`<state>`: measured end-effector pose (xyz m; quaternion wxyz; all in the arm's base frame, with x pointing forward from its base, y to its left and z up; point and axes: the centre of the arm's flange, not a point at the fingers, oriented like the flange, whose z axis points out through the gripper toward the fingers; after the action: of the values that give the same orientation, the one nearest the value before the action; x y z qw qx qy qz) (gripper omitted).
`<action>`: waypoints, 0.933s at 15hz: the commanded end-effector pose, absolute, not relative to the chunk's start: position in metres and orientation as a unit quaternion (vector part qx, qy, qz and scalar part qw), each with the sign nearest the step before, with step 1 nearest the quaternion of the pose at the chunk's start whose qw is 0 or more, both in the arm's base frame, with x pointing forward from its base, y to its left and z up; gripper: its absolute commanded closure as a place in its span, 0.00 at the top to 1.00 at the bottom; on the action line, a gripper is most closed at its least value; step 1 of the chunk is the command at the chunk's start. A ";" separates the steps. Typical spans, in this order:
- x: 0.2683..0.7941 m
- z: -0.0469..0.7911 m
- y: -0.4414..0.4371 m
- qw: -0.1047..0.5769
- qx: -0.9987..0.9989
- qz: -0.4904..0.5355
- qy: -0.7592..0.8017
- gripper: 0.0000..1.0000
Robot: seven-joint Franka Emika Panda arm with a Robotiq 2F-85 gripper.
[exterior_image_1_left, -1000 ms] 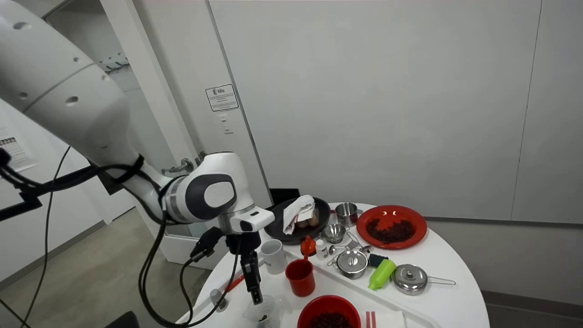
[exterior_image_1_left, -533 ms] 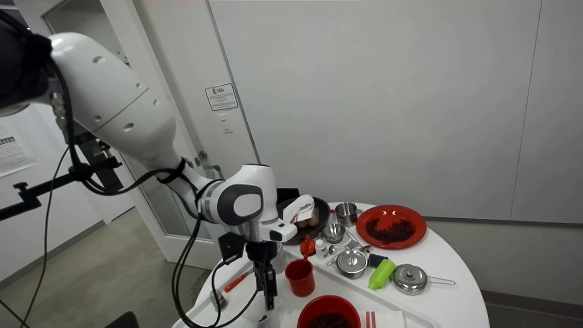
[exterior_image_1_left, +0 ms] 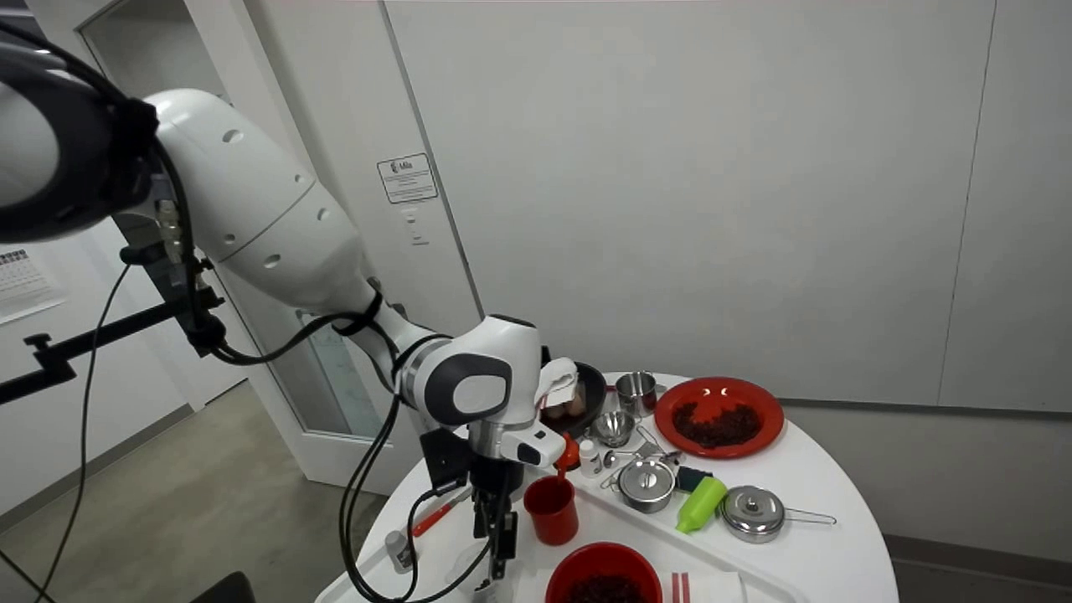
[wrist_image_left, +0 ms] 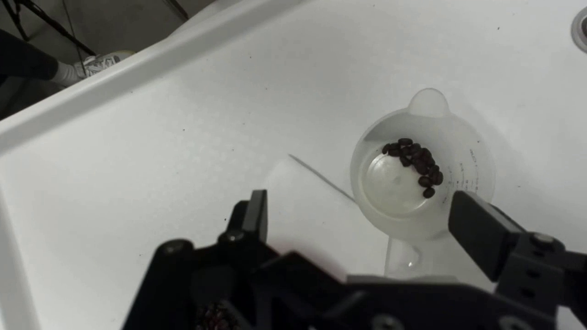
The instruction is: Pour the contents of the jug into the red bowl
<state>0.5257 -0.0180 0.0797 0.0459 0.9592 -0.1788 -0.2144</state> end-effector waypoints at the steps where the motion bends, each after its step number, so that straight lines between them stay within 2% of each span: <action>1: 0.534 0.079 -0.008 0.052 0.958 -0.203 -0.195 1.00; 8: 0.539 0.085 0.030 0.061 0.969 -0.170 -0.171 1.00; 12: 0.536 0.083 0.033 0.065 0.967 -0.175 -0.172 1.00; 14: 0.528 0.081 0.028 0.080 0.967 -0.145 -0.195 1.00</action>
<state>0.5366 0.0318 0.0829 0.0664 0.9676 -0.1743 -0.1699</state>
